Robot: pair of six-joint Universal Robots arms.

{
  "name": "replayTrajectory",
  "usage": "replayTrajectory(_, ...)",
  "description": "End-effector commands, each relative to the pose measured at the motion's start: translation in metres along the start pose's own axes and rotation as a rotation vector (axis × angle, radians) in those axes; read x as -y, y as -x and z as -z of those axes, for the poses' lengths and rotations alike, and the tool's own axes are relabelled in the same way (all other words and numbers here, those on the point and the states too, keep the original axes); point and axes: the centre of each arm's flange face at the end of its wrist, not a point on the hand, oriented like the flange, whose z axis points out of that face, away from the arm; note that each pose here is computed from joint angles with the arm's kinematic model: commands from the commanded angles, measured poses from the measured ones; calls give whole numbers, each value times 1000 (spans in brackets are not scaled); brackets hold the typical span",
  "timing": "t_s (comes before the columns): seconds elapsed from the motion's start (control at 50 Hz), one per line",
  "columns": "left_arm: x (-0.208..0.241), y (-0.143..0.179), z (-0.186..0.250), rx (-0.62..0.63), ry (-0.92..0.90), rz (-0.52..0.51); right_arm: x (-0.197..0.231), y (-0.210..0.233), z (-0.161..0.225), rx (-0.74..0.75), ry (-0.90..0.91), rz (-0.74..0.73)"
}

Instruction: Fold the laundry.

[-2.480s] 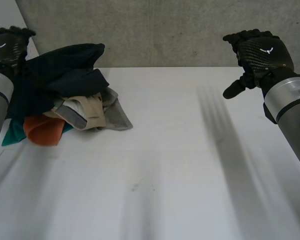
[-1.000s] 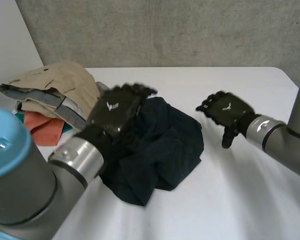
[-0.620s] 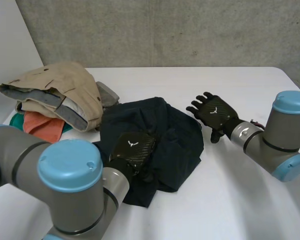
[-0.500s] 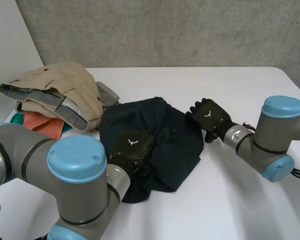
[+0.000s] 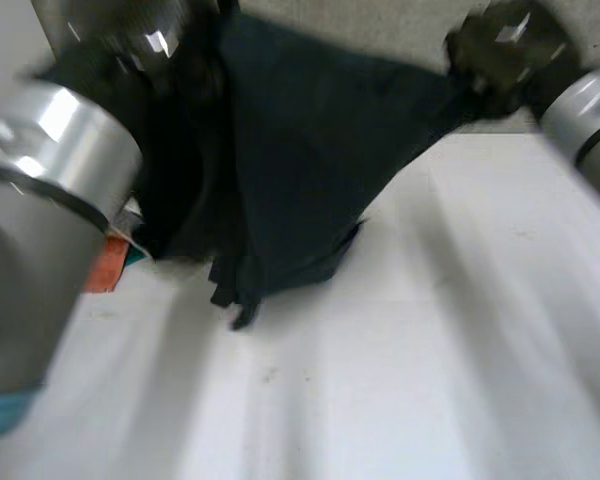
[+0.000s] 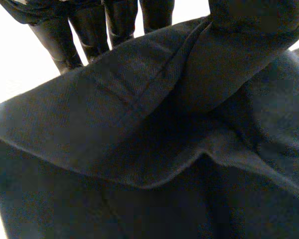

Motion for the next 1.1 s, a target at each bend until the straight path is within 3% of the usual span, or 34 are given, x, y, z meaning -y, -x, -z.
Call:
replayTrajectory(0.02, 56, 8, -7, 0, -162, 8, 80, -40, 36, -108, -116, 35)
replayTrajectory(0.18, 49, 7, -15, -21, -157, 0, 73, -36, 30, -89, -77, 11)
replayTrajectory(0.28, -27, 14, -45, 0, 7, -31, 19, -20, -2, -45, 49, -30)
replayTrajectory(0.38, -93, 26, -82, 1, 50, -50, -38, -3, -35, -63, 171, -47)
replayTrajectory(0.56, -166, 39, -148, -43, -65, -80, -101, 8, -96, -384, 48, -11)
replayTrajectory(0.64, -164, 44, -157, -1, -95, -80, -104, 15, -95, -365, 58, 0)
replayTrajectory(0.76, -169, 45, -134, 69, -1, -69, -88, 28, -66, -197, 140, -4)
replayTrajectory(0.88, -159, 37, -86, 46, 117, -58, -80, 51, -17, 102, 220, -15)
replayTrajectory(1.1, -163, -34, 57, -197, 518, -8, -141, 54, 70, 320, 578, 164)
